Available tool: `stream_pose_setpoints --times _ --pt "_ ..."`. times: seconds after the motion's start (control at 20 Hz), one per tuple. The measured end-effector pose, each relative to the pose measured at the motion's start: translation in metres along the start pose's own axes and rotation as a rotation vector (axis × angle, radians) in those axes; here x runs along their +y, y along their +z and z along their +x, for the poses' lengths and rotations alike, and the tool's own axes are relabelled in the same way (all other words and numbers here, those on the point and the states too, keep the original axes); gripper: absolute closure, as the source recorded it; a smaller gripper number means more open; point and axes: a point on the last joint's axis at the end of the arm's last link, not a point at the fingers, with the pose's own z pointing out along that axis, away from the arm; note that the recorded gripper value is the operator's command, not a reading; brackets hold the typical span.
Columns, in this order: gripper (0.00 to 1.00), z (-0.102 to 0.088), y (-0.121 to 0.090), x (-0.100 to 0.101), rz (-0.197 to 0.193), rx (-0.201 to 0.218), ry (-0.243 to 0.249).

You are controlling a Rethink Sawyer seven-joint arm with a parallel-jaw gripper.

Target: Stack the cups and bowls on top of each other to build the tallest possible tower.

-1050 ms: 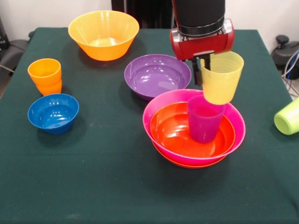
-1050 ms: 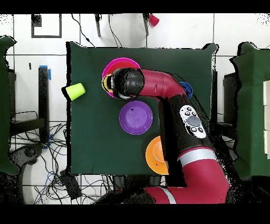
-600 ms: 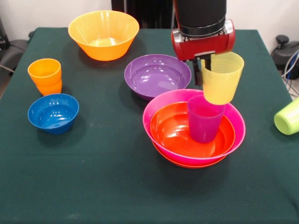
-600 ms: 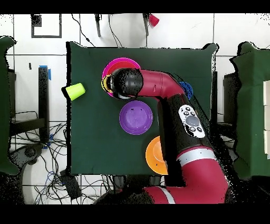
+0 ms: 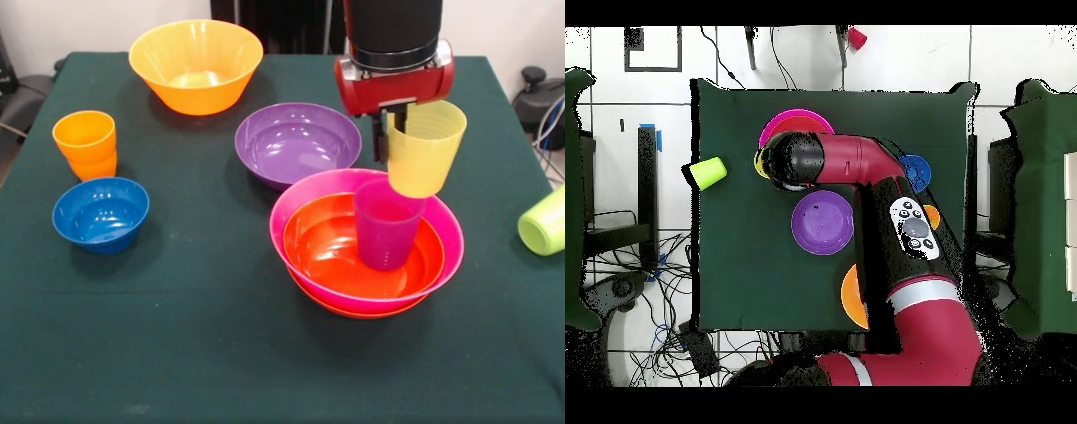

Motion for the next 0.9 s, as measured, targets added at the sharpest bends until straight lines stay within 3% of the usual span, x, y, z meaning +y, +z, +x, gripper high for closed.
stream_pose_setpoints --times 0.55,0.9 --pt "1.00 -0.004 -0.002 -0.012 0.037 -0.008 -0.017" --pt "1.00 -0.005 -0.005 -0.014 0.039 0.016 -0.016"
